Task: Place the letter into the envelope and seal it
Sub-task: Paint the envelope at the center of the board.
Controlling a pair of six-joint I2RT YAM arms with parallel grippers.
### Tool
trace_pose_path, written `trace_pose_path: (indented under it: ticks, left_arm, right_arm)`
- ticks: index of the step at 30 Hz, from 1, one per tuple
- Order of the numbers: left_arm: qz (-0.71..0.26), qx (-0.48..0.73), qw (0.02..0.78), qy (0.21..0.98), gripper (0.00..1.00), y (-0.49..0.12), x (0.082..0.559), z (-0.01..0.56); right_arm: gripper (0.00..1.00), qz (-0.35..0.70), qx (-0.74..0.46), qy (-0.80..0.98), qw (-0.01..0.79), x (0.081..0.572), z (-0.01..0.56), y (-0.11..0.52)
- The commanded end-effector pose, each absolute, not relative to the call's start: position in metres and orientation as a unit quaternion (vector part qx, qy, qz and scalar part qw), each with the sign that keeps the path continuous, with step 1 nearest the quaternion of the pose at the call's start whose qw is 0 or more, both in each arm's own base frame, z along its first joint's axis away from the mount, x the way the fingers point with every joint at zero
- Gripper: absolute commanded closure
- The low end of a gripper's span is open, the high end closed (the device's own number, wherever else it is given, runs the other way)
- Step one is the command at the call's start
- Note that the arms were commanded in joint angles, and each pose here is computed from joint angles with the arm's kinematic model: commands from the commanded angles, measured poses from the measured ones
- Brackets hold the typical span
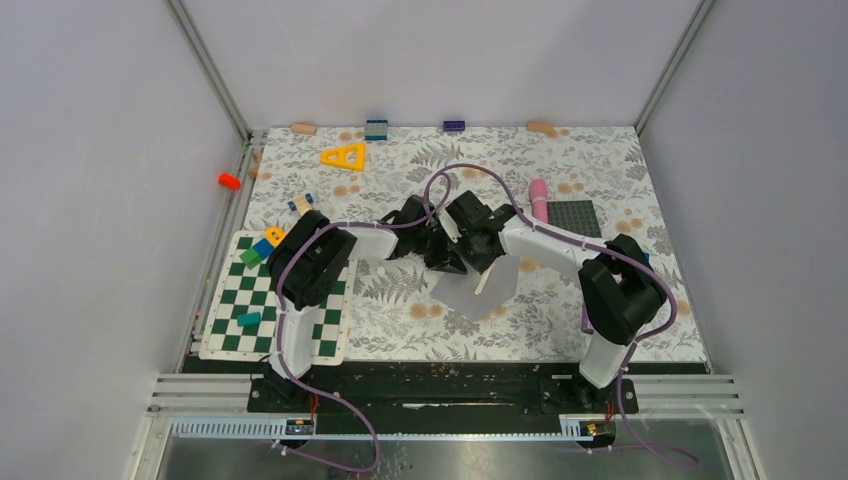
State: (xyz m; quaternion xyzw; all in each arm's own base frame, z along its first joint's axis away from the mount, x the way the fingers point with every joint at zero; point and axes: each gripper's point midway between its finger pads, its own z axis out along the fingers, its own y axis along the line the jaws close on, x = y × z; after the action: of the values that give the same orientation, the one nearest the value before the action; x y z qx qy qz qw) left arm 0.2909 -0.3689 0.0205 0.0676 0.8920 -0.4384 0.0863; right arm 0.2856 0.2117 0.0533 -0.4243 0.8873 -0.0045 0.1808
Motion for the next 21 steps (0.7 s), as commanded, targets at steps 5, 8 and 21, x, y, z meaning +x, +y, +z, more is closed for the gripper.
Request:
trace_pose_path:
  ticks: [5, 8, 21]
  left_arm:
    - [-0.382, 0.081, 0.103, 0.915, 1.0, -0.361, 0.29, -0.011]
    - [-0.383, 0.08, 0.103, 0.915, 1.0, -0.361, 0.291, -0.01]
    - [-0.382, 0.081, 0.104, 0.915, 1.0, -0.362, 0.291, -0.011]
  right_arm:
    - [1.0, 0.008, -0.399, 0.892, 0.214, 0.315, 0.053, 0.224]
    - [1.0, 0.049, -0.404, 0.89, 0.205, 0.305, 0.055, 0.236]
    - [1.0, 0.083, -0.436, 0.878, 0.179, 0.273, 0.059, 0.252]
